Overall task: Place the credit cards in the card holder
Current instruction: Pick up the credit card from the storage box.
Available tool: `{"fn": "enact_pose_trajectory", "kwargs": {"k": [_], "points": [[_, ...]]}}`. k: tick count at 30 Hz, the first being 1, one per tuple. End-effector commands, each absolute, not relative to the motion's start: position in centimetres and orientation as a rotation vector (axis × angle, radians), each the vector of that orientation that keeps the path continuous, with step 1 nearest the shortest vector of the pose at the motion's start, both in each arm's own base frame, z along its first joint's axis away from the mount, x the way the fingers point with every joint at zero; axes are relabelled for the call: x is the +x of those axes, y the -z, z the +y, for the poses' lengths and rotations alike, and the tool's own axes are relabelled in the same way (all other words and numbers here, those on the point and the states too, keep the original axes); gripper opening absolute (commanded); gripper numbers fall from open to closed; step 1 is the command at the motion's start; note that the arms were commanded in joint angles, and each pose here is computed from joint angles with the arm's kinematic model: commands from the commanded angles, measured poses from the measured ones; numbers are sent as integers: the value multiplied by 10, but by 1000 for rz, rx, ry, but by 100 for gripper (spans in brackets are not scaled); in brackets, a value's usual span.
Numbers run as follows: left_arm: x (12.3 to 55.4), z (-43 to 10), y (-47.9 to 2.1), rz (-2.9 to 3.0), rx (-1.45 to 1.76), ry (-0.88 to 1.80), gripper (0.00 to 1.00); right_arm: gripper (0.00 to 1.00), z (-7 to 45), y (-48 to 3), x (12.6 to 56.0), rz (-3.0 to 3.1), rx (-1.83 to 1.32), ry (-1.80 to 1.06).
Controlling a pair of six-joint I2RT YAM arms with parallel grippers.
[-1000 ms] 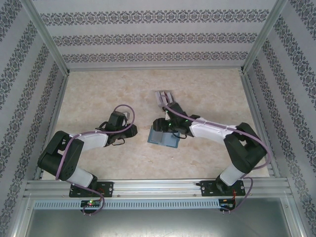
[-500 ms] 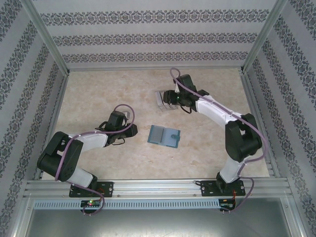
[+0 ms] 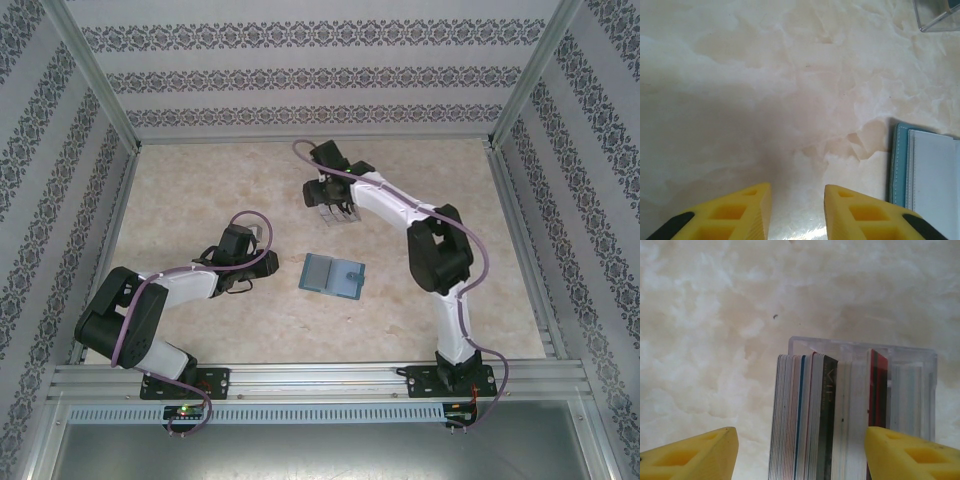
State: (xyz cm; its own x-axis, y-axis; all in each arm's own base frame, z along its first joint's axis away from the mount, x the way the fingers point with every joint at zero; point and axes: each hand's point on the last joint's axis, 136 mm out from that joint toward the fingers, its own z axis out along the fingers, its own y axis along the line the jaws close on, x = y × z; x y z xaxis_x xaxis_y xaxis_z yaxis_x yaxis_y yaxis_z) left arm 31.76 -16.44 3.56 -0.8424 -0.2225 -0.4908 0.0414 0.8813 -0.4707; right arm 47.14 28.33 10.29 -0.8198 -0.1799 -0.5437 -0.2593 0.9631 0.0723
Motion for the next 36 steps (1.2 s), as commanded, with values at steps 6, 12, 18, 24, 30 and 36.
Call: {"fn": "enact_pose_trajectory", "kwargs": {"k": [6,12,18,24,30,36], "points": [[320,-157,-39,2486,-137,599,34,68,252,-90,480,2532,-404,365],[320,-155,-38,2489,-140,591,34,68,243,-102,480,2478,-392,445],[322,-158,-40,2486,-135,602,35,67,240,-114,483,2445,-400,477],[322,-159,-40,2487,-133,611,35,67,239,-129,483,2412,-428,492],[322,-161,-38,2492,-137,623,35,63,235,-132,479,2414,-456,493],[322,-161,-37,2493,-142,625,36,50,236,-130,472,2436,-486,426]]}}
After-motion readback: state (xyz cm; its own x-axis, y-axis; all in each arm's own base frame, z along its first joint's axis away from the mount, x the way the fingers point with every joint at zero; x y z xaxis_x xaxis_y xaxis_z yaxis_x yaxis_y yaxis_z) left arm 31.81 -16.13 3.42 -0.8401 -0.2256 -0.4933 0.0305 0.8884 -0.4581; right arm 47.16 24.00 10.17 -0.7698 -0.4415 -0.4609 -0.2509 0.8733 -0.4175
